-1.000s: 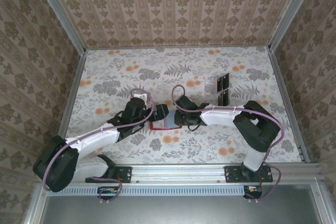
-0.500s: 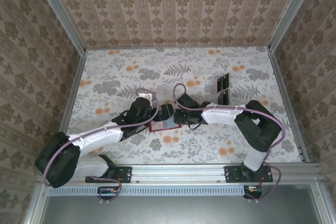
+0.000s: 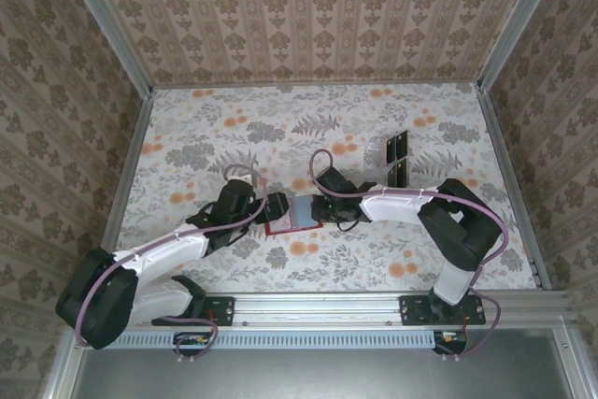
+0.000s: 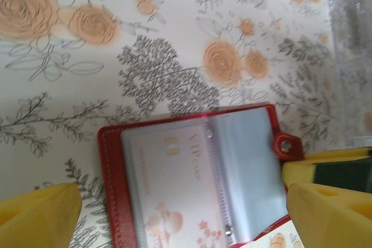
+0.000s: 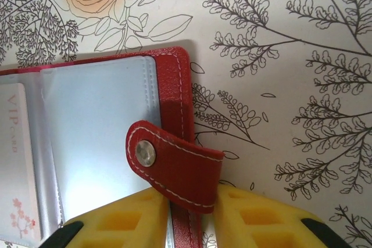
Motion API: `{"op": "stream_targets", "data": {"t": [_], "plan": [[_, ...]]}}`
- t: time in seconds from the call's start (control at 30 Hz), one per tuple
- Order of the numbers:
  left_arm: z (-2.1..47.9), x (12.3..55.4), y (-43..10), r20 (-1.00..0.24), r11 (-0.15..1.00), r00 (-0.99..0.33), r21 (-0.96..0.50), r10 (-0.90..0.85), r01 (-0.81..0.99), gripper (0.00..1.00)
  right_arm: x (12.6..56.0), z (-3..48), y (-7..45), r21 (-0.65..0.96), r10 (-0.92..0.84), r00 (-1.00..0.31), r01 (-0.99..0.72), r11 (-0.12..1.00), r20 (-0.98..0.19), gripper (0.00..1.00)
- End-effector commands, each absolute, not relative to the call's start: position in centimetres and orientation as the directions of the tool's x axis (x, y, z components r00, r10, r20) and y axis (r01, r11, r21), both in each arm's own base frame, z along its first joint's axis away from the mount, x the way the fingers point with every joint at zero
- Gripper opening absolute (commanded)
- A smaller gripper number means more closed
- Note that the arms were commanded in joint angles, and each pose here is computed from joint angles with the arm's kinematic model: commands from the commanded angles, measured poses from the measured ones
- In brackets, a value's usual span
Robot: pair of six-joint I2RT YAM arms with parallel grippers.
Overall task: Put the credit cards into the card holder
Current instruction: Close the card holder at the center of the table.
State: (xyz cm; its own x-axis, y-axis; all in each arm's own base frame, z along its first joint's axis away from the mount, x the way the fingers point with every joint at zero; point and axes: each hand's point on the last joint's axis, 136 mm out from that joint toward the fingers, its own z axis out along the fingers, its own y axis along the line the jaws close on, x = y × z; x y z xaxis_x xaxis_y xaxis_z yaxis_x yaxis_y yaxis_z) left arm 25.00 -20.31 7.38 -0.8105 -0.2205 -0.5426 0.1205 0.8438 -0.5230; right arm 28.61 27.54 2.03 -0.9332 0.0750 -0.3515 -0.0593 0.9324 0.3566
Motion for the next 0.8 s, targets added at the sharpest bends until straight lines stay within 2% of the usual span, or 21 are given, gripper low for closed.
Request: {"op": "stream_targets", "data": {"t": [0.0, 0.77], "plan": [[6.3, 24.8, -20.3, -0.543, 0.846, -0.818, -0.513, -0.19, 0.144, 1.0, 27.5, 0.9, 28.3, 0.368, 0.061, -0.947, -0.063, 0.928, -0.316, 0.25], [3.9, 24.6, -20.8, -0.509, 0.848, -0.844, -0.512, -0.169, 0.139, 1.0, 26.4, 0.1, 29.4, 0.381, 0.056, -0.954, -0.064, 0.922, -0.295, 0.22]]}}
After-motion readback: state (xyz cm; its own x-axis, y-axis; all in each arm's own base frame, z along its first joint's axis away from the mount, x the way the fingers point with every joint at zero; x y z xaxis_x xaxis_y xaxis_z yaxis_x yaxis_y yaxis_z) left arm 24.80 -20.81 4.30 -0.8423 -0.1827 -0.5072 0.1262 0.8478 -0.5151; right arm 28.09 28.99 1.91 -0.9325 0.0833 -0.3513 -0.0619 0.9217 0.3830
